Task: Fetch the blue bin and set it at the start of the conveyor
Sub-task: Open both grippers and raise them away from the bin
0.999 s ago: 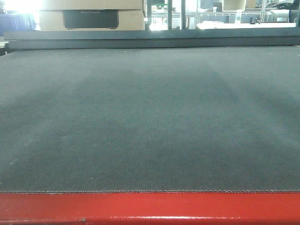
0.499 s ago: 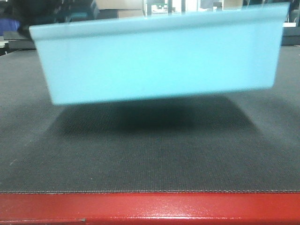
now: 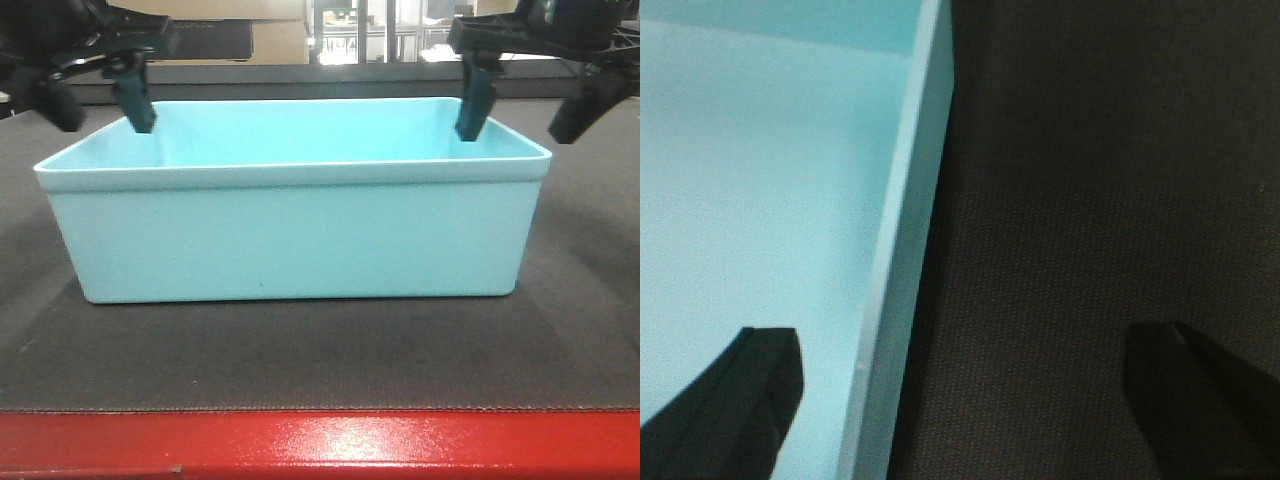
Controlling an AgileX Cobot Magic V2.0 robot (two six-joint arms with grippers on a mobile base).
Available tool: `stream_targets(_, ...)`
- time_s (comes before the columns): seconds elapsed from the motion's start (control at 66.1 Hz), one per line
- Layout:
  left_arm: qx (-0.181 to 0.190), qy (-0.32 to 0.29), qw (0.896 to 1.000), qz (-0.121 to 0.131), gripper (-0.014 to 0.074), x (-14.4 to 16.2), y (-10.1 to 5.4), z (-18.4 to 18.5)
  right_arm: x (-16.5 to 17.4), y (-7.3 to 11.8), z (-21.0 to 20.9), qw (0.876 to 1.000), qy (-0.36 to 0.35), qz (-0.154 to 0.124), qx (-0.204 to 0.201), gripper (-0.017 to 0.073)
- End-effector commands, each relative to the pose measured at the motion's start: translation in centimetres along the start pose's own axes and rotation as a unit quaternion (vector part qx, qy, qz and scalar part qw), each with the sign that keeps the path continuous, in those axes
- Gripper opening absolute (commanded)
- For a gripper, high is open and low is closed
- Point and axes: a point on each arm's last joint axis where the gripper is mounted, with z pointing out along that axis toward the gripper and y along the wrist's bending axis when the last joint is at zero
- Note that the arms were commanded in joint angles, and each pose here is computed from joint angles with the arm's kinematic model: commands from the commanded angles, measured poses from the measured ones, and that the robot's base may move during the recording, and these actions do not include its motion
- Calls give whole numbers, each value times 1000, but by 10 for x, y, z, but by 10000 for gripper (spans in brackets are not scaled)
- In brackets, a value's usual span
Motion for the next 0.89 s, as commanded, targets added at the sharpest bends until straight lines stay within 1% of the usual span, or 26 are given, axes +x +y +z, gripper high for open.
stream_targets(0.0,-5,-2,1000,-2,608,-5,3,-12,-3,0,-13,1000,-24,-9,2,559)
stream_targets(0.106,-13,-14,1000,-1,520,-13,6,-31,-3,1,-29,999,-45,-10,1,501)
stream_targets(0.182,-18,-34,999,-5,442,-18,11,-53,-3,0,-45,998,-64,-9,1,421)
stream_targets(0.242,-19,-50,999,-12,363,-20,16,-70,-2,-2,-61,997,-82,-7,3,316)
stream_targets(0.272,-20,-61,998,-16,316,-19,19,-82,-1,-5,-69,996,-89,-4,5,260)
stream_targets(0.288,-22,-63,998,-20,277,-19,22,-86,-1,-6,-73,996,-93,-4,7,230)
stream_targets(0.303,-23,-64,997,-21,263,-19,23,-88,0,-7,-76,995,-96,-3,9,199)
stream_targets(0.318,-25,-68,997,-24,221,-18,26,-94,1,-8,-80,995,-100,-2,9,167)
stream_targets(0.348,-27,-75,996,-28,175,-17,30,-102,2,-11,-90,994,-111,0,13,85)
stream_targets(0.363,-30,-78,996,-31,127,-16,34,-106,2,-13,-94,993,-115,2,16,52)
stream_targets(0.378,-32,-80,996,-34,95,-14,36,-109,3,-14,-96,993,-117,3,16,36)
stream_targets(0.409,-38,-87,995,-39,28,-12,42,-116,4,-17,-103,992,-126,4,21,-27)
stream_targets(0.424,-40,-91,994,-40,11,-11,44,-119,5,-18,-108,991,-132,4,26,-73)
stream_targets(0.439,-44,-94,994,-44,-37,-10,47,-122,6,-20,-111,990,-136,5,29,-103)
stream_targets(0.469,-52,-98,993,-47,-102,-6,53,-127,8,-22,-116,989,-142,6,33,-144)
stream_targets(0.484,-55,-100,992,-49,-110,-4,55,-130,9,-24,-119,989,-145,7,37,-168)
stream_targets(0.545,-66,-109,990,-60,-111,5,65,-141,15,-29,-133,986,-161,9,49,-159)
stream_targets(0.636,-74,-120,988,-67,-111,23,73,-149,30,-34,-145,982,-177,6,68,-159)
stream_targets(0.726,-77,-145,985,-60,-111,43,75,-155,51,-37,-146,979,-189,0,81,-159)
stream_targets(0.802,-70,-162,983,-54,-111,64,74,-155,69,-38,-142,976,-202,-4,86,-159)
stream_targets(0.878,-62,-178,981,-50,-111,84,73,-153,89,-39,-137,970,-228,-7,87,-159)
